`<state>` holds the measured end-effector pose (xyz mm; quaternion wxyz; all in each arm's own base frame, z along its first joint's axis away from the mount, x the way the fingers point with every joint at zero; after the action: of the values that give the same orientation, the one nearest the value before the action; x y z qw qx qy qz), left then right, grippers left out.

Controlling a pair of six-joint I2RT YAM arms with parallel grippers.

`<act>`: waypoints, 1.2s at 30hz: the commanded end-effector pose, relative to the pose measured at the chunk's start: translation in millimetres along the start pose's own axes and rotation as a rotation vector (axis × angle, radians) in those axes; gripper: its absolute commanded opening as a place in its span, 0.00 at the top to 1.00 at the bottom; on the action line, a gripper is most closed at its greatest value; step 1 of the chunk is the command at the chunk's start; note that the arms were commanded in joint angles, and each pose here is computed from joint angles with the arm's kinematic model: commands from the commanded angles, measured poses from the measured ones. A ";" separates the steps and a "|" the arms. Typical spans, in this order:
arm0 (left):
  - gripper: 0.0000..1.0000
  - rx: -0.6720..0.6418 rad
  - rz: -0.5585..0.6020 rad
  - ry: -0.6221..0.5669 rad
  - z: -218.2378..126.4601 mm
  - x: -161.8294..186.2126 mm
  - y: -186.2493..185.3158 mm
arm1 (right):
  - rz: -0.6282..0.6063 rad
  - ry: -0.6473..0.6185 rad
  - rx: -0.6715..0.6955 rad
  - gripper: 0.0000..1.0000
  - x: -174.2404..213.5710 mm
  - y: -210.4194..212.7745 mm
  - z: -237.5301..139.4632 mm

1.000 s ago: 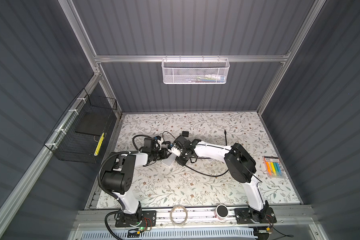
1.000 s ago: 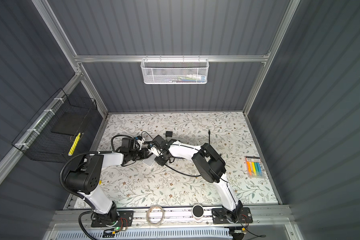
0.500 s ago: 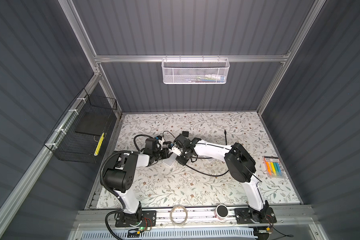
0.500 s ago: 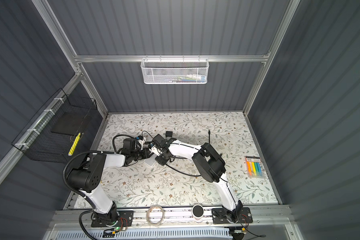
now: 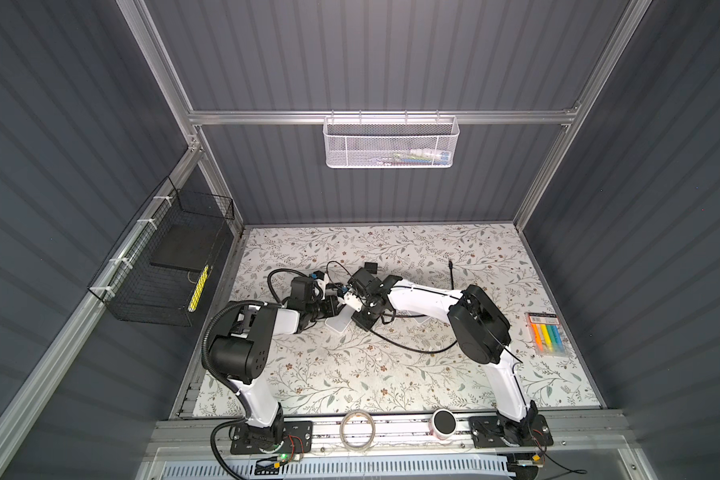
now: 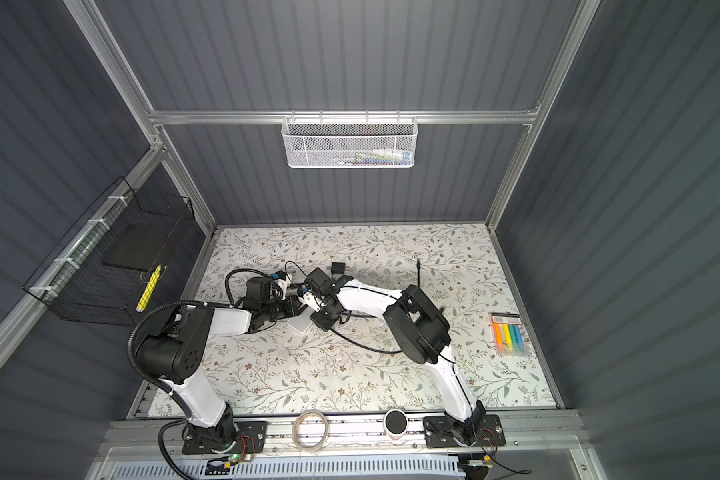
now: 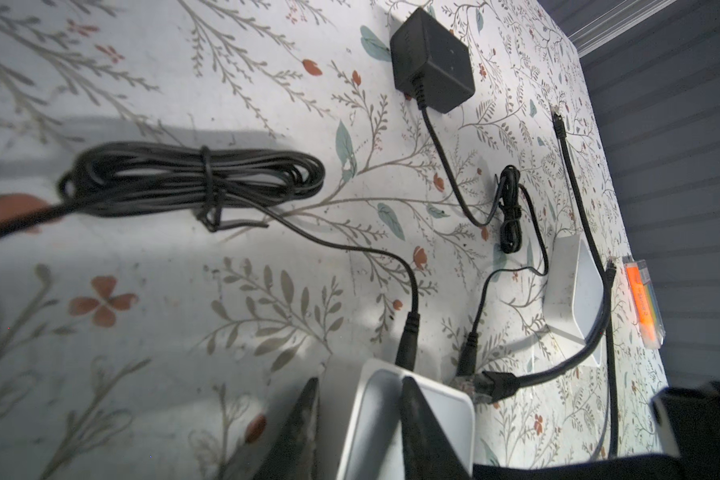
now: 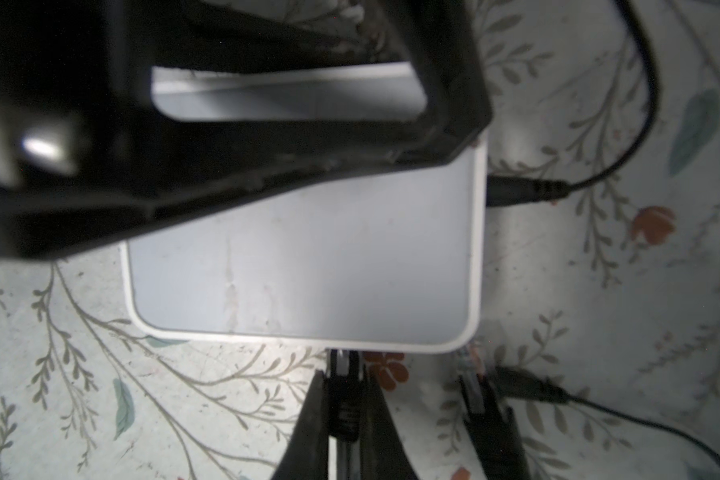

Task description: Insert the plug into the switch port

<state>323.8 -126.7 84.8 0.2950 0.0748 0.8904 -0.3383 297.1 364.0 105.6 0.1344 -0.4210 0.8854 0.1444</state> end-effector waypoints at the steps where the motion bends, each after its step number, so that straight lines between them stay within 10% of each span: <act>1: 0.68 0.076 -0.172 0.392 11.4 86.1 -9.0 | -0.041 -0.315 0.011 1.00 -58.8 -2.2 -12.4; 36: 0.72 0.118 -0.182 0.420 20.3 98.0 -10.6 | -0.095 -0.386 -0.016 1.00 -92.0 0.3 -36.1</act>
<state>330.4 -133.2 80.8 0.3145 0.0846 0.8774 -0.3522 306.1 365.6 112.5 0.1020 -0.4365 0.8839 0.1336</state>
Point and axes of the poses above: each gripper's point midway between its finger pads, its own z axis out along the fingers, its own y axis along the line the jaws close on, x = y × z, the point moved 9 cm from there along -z, back along the fingers, and after that the axes turned 5 degrees about z, right-handed, at the moved point
